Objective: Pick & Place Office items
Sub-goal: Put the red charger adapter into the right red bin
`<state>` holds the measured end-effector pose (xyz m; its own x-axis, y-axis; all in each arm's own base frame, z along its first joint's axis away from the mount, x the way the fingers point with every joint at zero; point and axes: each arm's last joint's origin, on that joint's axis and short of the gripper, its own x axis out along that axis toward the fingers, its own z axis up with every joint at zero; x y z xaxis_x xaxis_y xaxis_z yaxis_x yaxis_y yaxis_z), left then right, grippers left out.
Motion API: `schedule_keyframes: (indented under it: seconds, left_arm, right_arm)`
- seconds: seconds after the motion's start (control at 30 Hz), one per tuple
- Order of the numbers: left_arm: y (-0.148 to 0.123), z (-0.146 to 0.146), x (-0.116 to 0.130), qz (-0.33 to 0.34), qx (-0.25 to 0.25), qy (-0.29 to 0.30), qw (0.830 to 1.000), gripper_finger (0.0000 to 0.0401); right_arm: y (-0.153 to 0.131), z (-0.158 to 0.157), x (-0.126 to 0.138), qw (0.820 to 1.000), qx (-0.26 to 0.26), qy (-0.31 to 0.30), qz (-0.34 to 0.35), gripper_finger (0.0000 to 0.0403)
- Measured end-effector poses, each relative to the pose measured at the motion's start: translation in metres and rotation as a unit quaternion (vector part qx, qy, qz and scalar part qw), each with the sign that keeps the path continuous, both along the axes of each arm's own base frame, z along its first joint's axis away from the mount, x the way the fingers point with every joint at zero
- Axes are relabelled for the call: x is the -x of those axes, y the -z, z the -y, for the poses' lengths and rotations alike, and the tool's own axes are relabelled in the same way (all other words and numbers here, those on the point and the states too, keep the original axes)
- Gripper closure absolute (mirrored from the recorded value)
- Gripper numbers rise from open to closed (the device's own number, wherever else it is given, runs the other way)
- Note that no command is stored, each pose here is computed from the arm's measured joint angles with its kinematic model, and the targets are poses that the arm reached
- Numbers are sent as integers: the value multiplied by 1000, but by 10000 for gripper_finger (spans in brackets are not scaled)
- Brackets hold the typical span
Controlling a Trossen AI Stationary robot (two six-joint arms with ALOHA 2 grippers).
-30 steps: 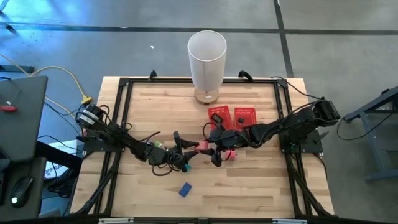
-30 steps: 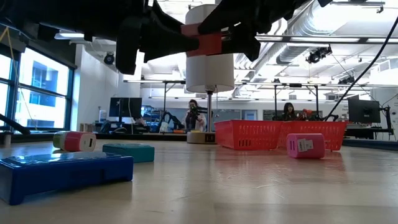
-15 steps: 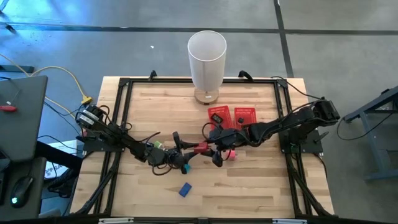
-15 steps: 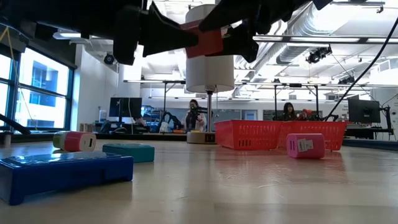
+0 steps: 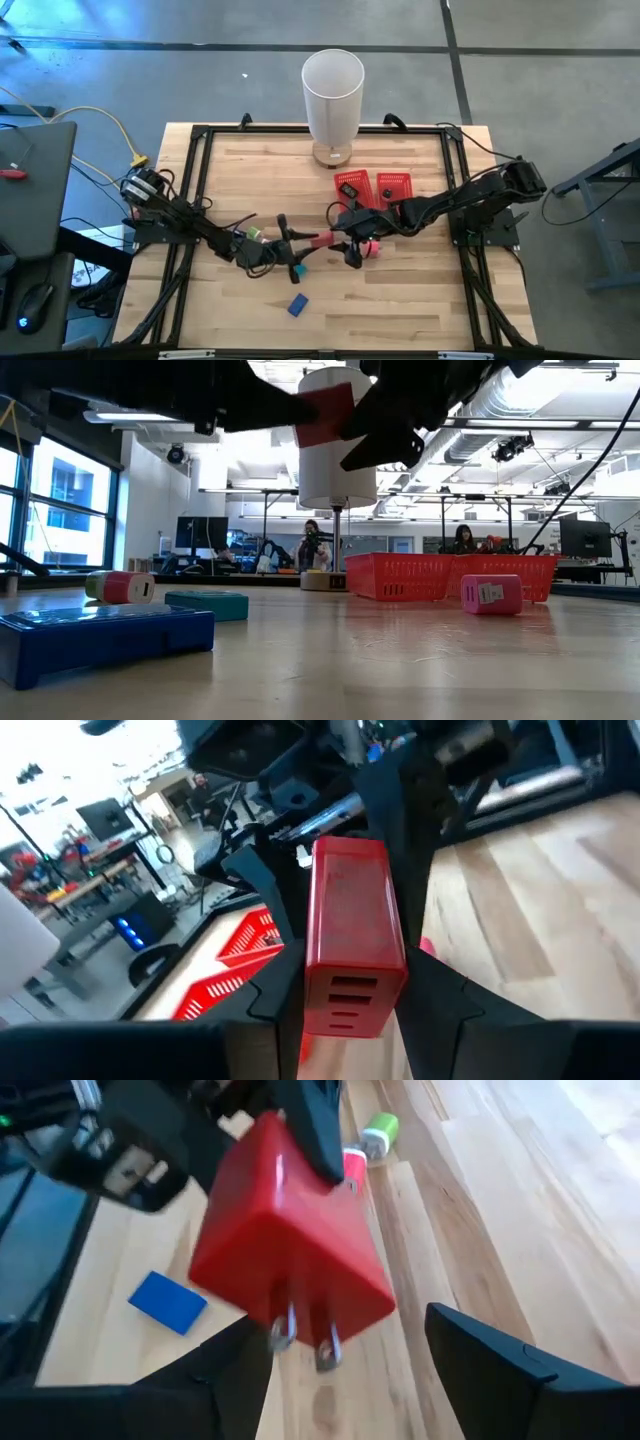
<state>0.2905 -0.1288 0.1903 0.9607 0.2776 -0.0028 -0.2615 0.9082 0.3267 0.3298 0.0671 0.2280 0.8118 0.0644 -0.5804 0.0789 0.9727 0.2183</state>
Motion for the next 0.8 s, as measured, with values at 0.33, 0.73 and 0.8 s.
schedule_keyframes:
  seconds: [0.33, 0.73, 0.8]
  left_arm:
    - [-27, -12, 14, 0, 139, 20, 990, 287]
    - [-30, -40, 15, -51, 256, 50, 964, 287]
    - [-28, -44, 13, -58, 267, 58, 960, 287]
  right_arm:
    - [4, -4, 7, 990, 121, 73, -15, 156]
    - [0, -22, 6, 993, 110, 24, 17, 156]
    - [0, -23, 4, 995, 101, 3, 20, 156]
